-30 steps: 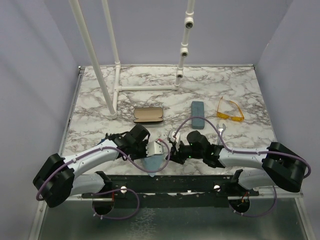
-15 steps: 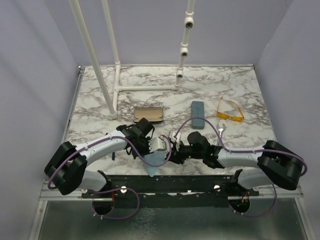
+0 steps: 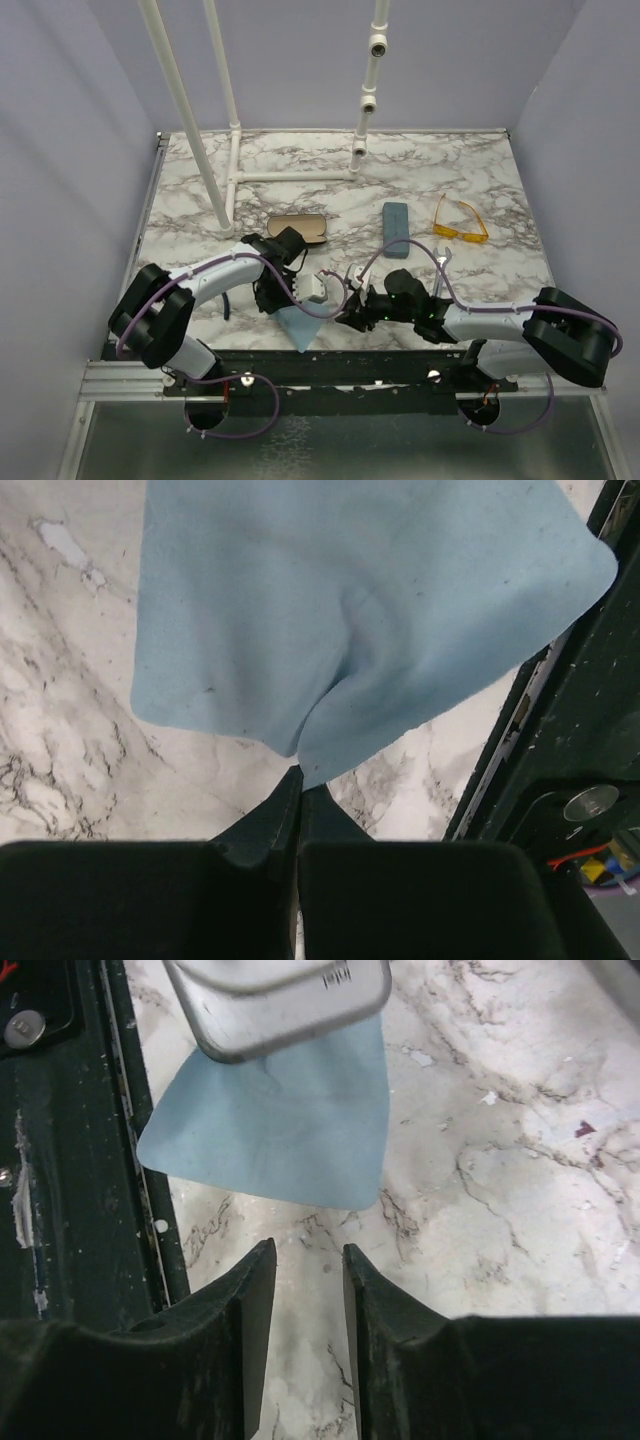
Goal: Organize the sunglasses
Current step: Fold the glasses cleaning cloth at the center of the board.
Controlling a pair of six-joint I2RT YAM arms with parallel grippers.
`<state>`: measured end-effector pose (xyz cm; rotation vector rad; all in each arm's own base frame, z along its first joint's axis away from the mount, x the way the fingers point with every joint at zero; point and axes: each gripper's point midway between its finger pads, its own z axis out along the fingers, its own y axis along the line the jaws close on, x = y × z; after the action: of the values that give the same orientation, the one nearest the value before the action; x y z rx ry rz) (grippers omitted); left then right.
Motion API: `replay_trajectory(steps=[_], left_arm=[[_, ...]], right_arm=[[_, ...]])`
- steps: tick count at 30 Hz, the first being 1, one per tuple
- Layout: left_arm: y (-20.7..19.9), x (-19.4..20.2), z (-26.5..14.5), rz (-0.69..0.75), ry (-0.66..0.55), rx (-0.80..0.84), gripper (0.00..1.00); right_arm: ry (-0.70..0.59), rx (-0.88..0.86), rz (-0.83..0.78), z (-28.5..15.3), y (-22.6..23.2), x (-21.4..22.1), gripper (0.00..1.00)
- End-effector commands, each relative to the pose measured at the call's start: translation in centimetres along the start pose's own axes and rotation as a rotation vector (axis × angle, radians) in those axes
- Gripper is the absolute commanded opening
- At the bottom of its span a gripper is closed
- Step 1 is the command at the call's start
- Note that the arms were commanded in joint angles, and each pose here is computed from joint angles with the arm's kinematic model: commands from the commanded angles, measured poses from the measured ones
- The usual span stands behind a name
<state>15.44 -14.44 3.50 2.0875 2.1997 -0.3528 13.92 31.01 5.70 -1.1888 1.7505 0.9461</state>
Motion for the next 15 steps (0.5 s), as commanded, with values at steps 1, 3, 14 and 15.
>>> replay_trajectory(steps=[1, 3, 14, 15], left_arm=[[-1.1, -0.9, 0.3, -0.042, 0.0, 0.127, 0.0], [-0.4, -2.1, 0.3, -0.058, -0.049, 0.101, 0.0], [2.4, -2.8, 0.6, -0.155, -0.11, -0.027, 0.0], [2.7, -2.7, 0.3, -0.16, -0.113, -0.043, 0.0]], right_arm=[[-0.046, 0.086, -0.021, -0.6, -1.2, -1.2, 0.4], [-0.063, 0.114, 0.014, -0.8, -1.2, -1.7, 0.41], [-0.085, 0.284, 0.157, -0.6, -2.3, -1.0, 0.6], [-0.067, 0.317, 0.164, -0.4, -2.9, -0.8, 0.58]])
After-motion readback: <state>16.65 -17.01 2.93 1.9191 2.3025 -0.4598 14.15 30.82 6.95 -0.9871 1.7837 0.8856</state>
